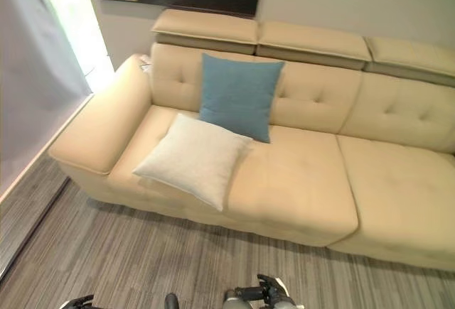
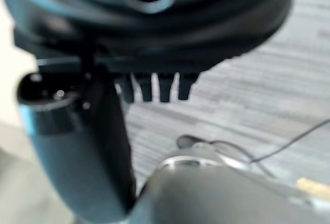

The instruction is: Pick up all the scattered cushions and arrange them neatly on the sofa.

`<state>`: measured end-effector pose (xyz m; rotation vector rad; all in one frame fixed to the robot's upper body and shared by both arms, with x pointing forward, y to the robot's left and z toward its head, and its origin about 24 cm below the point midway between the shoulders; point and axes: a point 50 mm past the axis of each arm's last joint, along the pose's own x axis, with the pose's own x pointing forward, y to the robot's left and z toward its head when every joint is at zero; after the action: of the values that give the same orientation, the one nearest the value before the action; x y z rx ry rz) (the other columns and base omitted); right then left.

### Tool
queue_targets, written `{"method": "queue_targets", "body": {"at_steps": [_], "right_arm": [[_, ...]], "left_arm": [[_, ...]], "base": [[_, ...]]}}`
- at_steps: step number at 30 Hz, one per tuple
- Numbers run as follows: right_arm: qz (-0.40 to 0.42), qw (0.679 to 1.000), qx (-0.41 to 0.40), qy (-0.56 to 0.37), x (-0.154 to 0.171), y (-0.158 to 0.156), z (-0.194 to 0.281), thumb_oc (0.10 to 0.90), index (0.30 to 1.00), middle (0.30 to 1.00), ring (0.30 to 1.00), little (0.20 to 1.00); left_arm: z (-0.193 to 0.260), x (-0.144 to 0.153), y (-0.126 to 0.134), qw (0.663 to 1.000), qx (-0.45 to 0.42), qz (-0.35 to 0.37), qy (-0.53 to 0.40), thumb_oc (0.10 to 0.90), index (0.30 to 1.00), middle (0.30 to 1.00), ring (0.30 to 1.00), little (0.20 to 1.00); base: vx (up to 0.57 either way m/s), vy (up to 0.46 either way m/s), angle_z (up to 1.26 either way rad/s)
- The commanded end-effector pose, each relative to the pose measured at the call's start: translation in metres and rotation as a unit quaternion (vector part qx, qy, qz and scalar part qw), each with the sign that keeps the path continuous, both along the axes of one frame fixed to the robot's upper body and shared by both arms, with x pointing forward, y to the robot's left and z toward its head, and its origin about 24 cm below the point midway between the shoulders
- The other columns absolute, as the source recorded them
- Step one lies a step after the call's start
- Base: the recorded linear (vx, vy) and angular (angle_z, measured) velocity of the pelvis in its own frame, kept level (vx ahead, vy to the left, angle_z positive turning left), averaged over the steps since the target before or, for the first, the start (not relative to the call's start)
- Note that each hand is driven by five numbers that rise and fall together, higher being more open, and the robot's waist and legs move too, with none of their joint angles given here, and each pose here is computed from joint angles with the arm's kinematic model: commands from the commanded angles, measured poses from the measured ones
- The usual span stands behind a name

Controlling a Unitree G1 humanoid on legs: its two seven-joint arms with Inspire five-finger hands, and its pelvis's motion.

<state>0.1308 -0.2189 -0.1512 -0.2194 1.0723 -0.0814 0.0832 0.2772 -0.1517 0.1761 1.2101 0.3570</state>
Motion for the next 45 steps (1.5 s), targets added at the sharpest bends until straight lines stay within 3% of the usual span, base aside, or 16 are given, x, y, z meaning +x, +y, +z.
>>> {"method": "queue_targets", "body": {"at_steps": [1, 4, 5, 7, 10, 14, 19, 24, 29, 34, 35, 37, 40, 44, 45], "right_arm": [[-0.029, 0.997, -0.073, -0.021, -0.003, -0.041, 0.012, 0.8, 0.9, 0.9, 0.9, 0.9], [-0.015, 0.996, -0.084, -0.021, -0.005, -0.043, 0.012, 0.8, 0.9, 0.9, 0.9, 0.9], [0.01, 0.997, -0.081, -0.017, 0.0, -0.054, 0.017, 0.8, 0.9, 0.9, 0.9, 0.9], [0.001, 0.995, -0.095, -0.043, 0.013, -0.051, 0.022, 0.8, 0.9, 0.9, 0.9, 0.9], [0.027, 0.992, -0.102, -0.069, 0.028, -0.037, 0.025, 0.8, 0.9, 0.9, 0.9, 0.9], [0.095, 0.982, -0.123, -0.106, 0.048, -0.026, 0.035, 0.8, 0.9, 0.9, 0.9, 0.9], [0.136, 0.966, -0.15, -0.162, 0.07, -0.027, 0.055, 0.8, 0.9, 0.9, 0.9, 0.9], [0.116, 0.957, -0.164, -0.209, 0.077, -0.041, 0.072, 0.8, 0.9, 0.9, 0.9, 0.9], [0.101, 0.947, -0.152, -0.265, 0.091, -0.039, 0.091, 0.8, 0.9, 0.9, 0.9, 0.9], [0.073, 0.911, -0.165, -0.371, 0.134, -0.046, 0.141, 0.8, 0.9, 0.9, 0.9, 0.9], [0.065, 0.912, -0.173, -0.366, 0.134, -0.052, 0.141, 0.8, 0.9, 0.9, 0.9, 0.9], [0.061, 0.896, -0.185, -0.4, 0.144, -0.058, 0.163, 0.8, 0.9, 0.9, 0.9, 0.9], [0.061, 0.89, -0.19, -0.409, 0.151, -0.062, 0.173, 0.8, 0.9, 0.9, 0.9, 0.9], [0.061, 0.893, -0.173, -0.412, 0.161, -0.06, 0.18, 0.8, 0.9, 0.9, 0.9, 0.9], [0.075, 0.894, -0.164, -0.411, 0.171, -0.052, 0.185, 0.8, 0.9, 0.9, 0.9, 0.9]], "left_arm": [[0.003, 0.015, -0.004, 0.999, -0.001, -0.009, -0.036, 0.8, 0.9, 0.9, 0.9, 0.9], [0.001, 0.026, -0.022, 0.998, -0.02, -0.014, -0.058, 0.8, 0.9, 0.9, 0.9, 0.9], [0.024, 0.035, 0.038, 0.998, -0.003, 0.02, -0.053, 0.8, 0.9, 0.9, 0.9, 0.9], [0.01, 0.043, -0.009, 0.995, -0.018, 0.017, -0.094, 0.8, 0.9, 0.9, 0.9, 0.9], [0.001, 0.043, -0.043, 0.996, -0.03, -0.017, -0.084, 0.8, 0.9, 0.9, 0.9, 0.9], [-0.008, 0.015, -0.044, 0.999, -0.02, 0.01, -0.039, 0.8, 0.9, 0.9, 0.9, 0.9], [-0.006, 0.013, -0.039, 0.997, -0.014, 0.052, -0.063, 0.8, 0.9, 0.9, 0.9, 0.9], [0.001, 0.021, -0.032, 0.99, -0.012, 0.071, -0.118, 0.8, 0.9, 0.9, 0.9, 0.9], [0.026, 0.048, -0.005, 0.97, 0.01, 0.101, -0.221, 0.8, 0.9, 0.9, 0.9, 0.9], [0.129, 0.134, 0.038, 0.869, 0.062, 0.085, -0.484, 0.8, 0.9, 0.9, 0.9, 0.9], [0.139, 0.139, 0.042, 0.861, 0.068, 0.078, -0.498, 0.8, 0.9, 0.9, 0.9, 0.9], [0.178, 0.16, 0.046, 0.811, 0.059, 0.084, -0.576, 0.8, 0.9, 0.9, 0.9, 0.9], [0.193, 0.171, 0.045, 0.782, 0.015, 0.103, -0.615, 0.8, 0.9, 0.9, 0.9, 0.9], [0.197, 0.191, 0.037, 0.779, -0.055, 0.105, -0.616, 0.8, 0.9, 0.9, 0.9, 0.9], [0.191, 0.205, 0.024, 0.788, -0.11, 0.103, -0.597, 0.8, 0.9, 0.9, 0.9, 0.9]], "base": [[0.25, -0.007, 0.19], [0.29, -0.02, 0.53], [0.28, 0.008, 0.27], [0.1, -0.043, 0.2], [0.1, -0.054, -0.09], [0.26, 0.161, -0.12], [0.15, 0.209, -0.14], [0.16, 0.389, -0.24], [0.08, 0.3, -0.11], [0.0, 0.239, -0.48], [0.03, 0.17, -0.51], [0.05, 0.122, -0.22], [0.07, 0.055, 0.01], [0.06, 0.029, -0.08], [0.0, 0.0, 0.0]]}}
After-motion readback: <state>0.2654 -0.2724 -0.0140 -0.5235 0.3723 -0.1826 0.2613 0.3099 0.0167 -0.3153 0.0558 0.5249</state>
